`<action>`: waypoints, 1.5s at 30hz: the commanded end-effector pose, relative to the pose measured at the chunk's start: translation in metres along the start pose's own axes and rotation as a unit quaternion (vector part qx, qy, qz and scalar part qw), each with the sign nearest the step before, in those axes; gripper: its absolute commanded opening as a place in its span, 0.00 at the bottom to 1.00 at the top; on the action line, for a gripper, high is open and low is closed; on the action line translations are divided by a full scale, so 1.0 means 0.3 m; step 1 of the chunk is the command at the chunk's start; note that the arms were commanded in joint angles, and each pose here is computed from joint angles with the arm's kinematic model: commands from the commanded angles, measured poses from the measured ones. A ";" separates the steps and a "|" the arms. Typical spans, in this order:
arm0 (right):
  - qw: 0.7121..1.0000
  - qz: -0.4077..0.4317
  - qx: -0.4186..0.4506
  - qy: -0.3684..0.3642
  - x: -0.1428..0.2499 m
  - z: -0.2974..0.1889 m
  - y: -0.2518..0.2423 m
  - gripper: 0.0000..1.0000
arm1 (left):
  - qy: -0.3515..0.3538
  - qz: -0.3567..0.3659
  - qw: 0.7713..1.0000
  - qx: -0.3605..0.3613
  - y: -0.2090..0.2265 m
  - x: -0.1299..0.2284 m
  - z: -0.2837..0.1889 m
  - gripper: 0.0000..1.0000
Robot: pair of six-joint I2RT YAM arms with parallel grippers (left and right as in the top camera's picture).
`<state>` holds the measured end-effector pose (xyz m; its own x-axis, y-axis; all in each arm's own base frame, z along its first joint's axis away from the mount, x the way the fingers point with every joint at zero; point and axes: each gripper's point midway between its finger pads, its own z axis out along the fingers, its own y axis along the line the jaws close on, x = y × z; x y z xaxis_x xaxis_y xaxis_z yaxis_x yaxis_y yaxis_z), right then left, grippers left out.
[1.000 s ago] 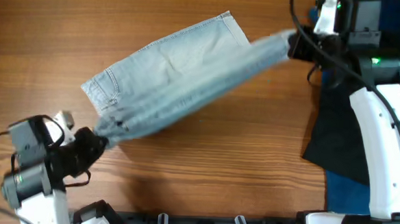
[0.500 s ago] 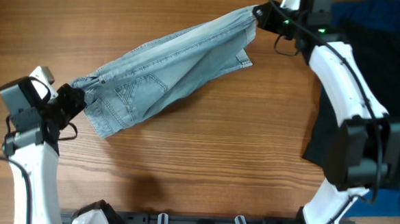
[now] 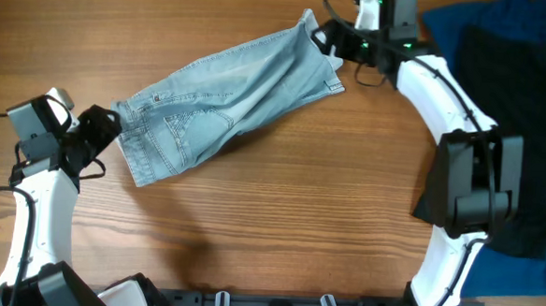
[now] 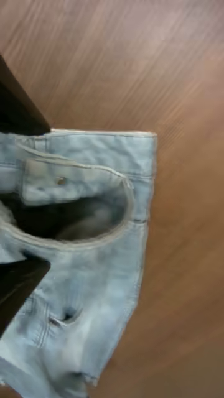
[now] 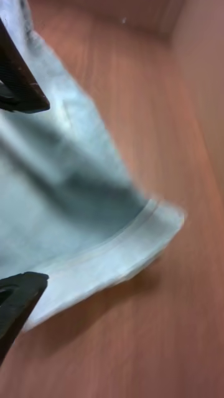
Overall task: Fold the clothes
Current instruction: 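Grasp the leg hem with the right gripper and stretch shorts between grippers, then lower the stretched shorts flat onto the table and release both grippers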
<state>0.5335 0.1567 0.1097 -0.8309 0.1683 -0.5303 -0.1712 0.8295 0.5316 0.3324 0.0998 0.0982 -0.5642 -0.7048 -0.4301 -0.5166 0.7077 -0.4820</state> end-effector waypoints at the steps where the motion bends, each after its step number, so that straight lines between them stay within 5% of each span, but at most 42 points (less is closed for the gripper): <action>1: 0.997 0.009 0.079 0.020 0.027 -0.034 -0.145 0.75 | 0.011 -0.003 1.000 -0.011 0.009 0.017 -0.029 0.67; 6: 0.991 0.037 0.088 0.092 0.190 0.084 -0.202 0.68 | 0.033 -0.004 0.999 0.040 -0.072 0.064 -0.115 0.71; 12: 0.990 0.044 0.017 0.133 0.302 0.220 -0.119 0.74 | 0.050 -0.010 0.998 0.035 -0.086 0.131 -0.222 0.78; 14: 0.992 0.032 0.009 0.123 0.289 0.233 -0.095 0.48 | 0.056 -0.001 0.998 0.032 -0.082 0.147 -0.230 0.78; 16: 0.992 0.032 0.011 0.124 0.289 0.231 -0.100 0.04 | 0.062 -0.004 0.998 0.030 -0.077 0.157 -0.230 0.78; 19: 0.988 0.059 0.031 0.137 0.287 0.164 -0.148 0.04 | 0.069 0.006 0.997 0.026 -0.071 0.168 -0.232 0.79; 27: 0.936 0.021 0.228 0.266 0.408 -0.390 -0.195 0.04 | 0.082 0.052 0.995 0.013 -0.082 0.198 -0.214 0.80; 29: 0.929 0.015 0.261 0.262 0.402 -0.458 -0.194 0.40 | 0.088 0.082 0.993 -0.008 -0.090 0.219 -0.187 0.80; 30: 0.927 0.024 0.286 0.243 0.381 -0.488 -0.206 0.47 | 0.091 0.098 0.991 -0.015 -0.100 0.229 -0.172 0.80; 33: 0.948 0.014 0.250 0.194 0.310 -0.483 -0.147 0.57 | 0.080 0.139 0.987 -0.012 -0.153 0.228 -0.128 0.82; 40: 0.977 -0.023 0.112 0.180 0.278 -0.390 0.015 0.57 | 0.016 0.227 0.974 -0.015 -0.228 0.134 0.030 0.81; 45: 0.974 -0.038 0.104 0.197 0.317 -0.371 0.065 0.50 | 0.014 0.232 0.970 0.066 -0.321 0.121 0.171 0.60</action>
<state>0.3975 0.1147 0.1326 -0.9737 -0.0381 -0.2246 -0.1074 0.9461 0.3055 0.3820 0.0182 0.1033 -0.7075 -0.3369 -0.6213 -0.1921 0.9376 -0.2898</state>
